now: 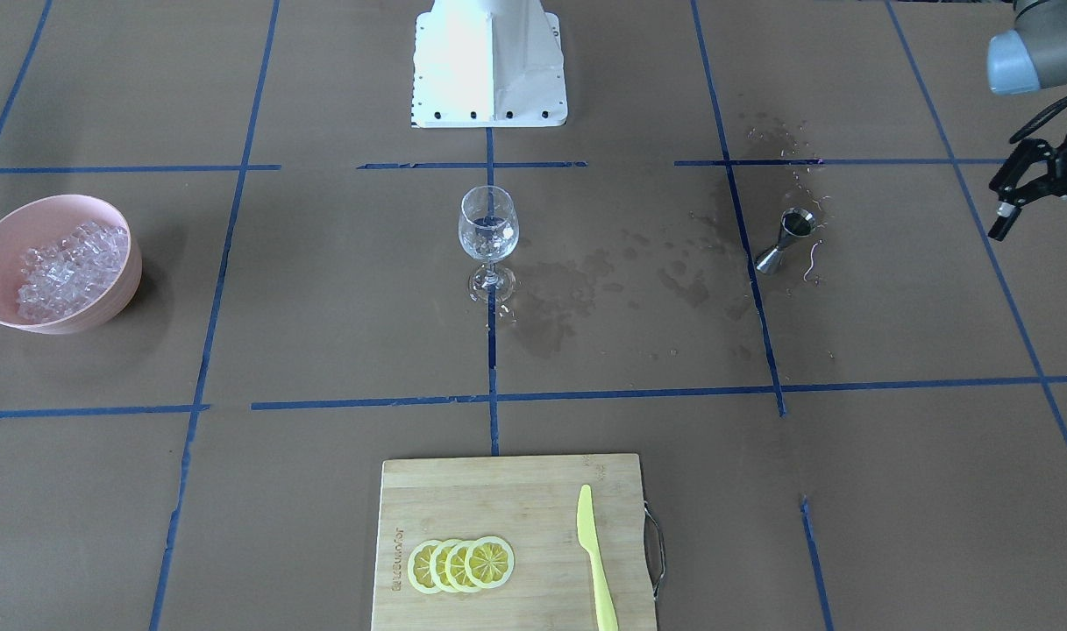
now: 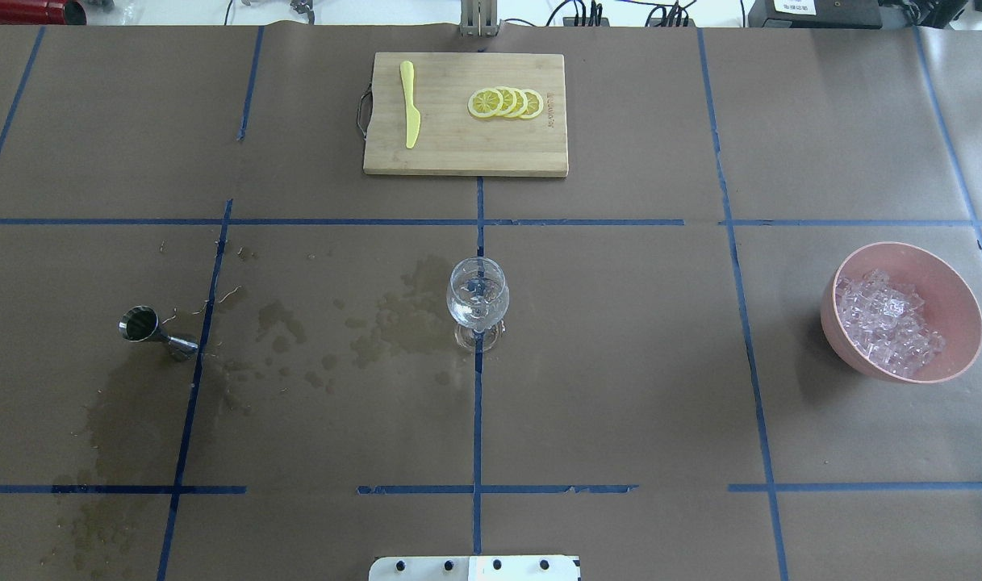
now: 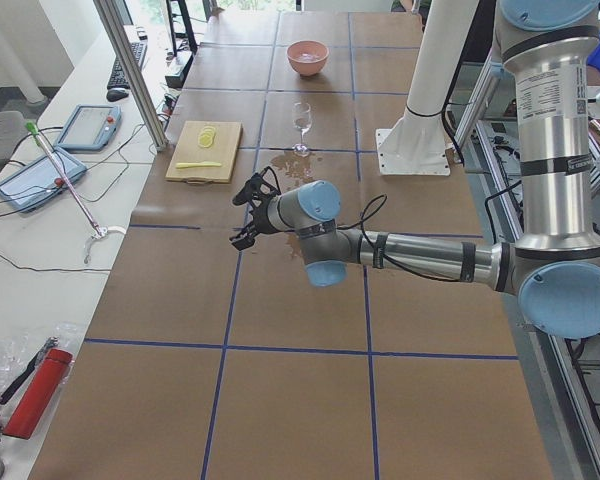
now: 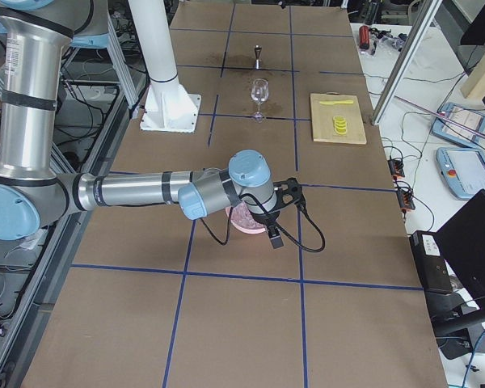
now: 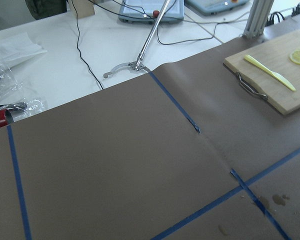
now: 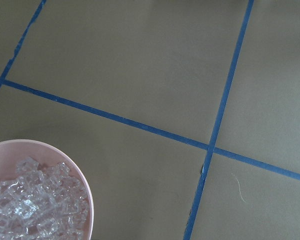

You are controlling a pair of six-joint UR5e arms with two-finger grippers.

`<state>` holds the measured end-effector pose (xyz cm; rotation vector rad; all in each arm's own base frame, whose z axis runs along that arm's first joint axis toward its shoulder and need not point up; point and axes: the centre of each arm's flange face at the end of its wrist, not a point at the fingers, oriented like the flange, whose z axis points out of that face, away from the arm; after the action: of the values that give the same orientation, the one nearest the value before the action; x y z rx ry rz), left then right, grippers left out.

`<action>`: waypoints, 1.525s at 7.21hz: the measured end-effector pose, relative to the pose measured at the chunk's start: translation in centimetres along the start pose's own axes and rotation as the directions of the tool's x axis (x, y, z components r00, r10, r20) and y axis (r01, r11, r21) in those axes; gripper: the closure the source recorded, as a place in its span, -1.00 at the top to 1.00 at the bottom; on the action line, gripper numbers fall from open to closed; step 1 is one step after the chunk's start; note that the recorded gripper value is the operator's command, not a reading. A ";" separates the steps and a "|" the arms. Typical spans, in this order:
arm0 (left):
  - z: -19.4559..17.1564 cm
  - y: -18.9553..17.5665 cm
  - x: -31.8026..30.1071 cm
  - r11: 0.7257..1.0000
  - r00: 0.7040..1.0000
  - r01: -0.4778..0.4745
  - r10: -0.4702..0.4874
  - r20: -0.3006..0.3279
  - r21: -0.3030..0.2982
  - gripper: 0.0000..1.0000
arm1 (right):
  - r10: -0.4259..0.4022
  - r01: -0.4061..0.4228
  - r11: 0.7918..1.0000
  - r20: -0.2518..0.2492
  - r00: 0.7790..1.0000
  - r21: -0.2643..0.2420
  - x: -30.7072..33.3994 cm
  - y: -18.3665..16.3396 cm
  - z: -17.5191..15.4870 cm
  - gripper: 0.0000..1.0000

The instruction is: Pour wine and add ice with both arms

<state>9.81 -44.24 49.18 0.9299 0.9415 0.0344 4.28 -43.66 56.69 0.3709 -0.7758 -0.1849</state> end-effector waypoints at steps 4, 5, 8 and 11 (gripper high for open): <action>6.1 8.5 14.1 0.976 0.990 0.102 -0.119 0.081 0.194 1.00 | 0.000 0.000 1.000 -0.001 1.000 -0.001 0.0 0.0 0.0 1.00; 6.5 10.8 16.7 0.966 0.986 0.104 -0.131 0.101 0.238 1.00 | 0.000 0.000 1.000 -0.001 1.000 -0.001 0.0 0.0 0.0 1.00; 6.6 15.7 20.8 0.945 0.980 0.065 -0.122 0.160 0.322 1.00 | 0.002 -0.002 1.000 -0.001 1.000 -0.003 0.1 0.1 0.1 1.00; 7.1 18.9 21.0 0.940 0.973 0.054 -0.125 0.192 0.336 1.00 | 0.002 -0.002 1.000 -0.001 1.000 -0.004 0.1 0.2 0.1 1.00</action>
<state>34.40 -28.66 49.85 1.1719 0.8025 -0.3037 4.27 -43.54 56.91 0.3667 -0.7744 -0.1845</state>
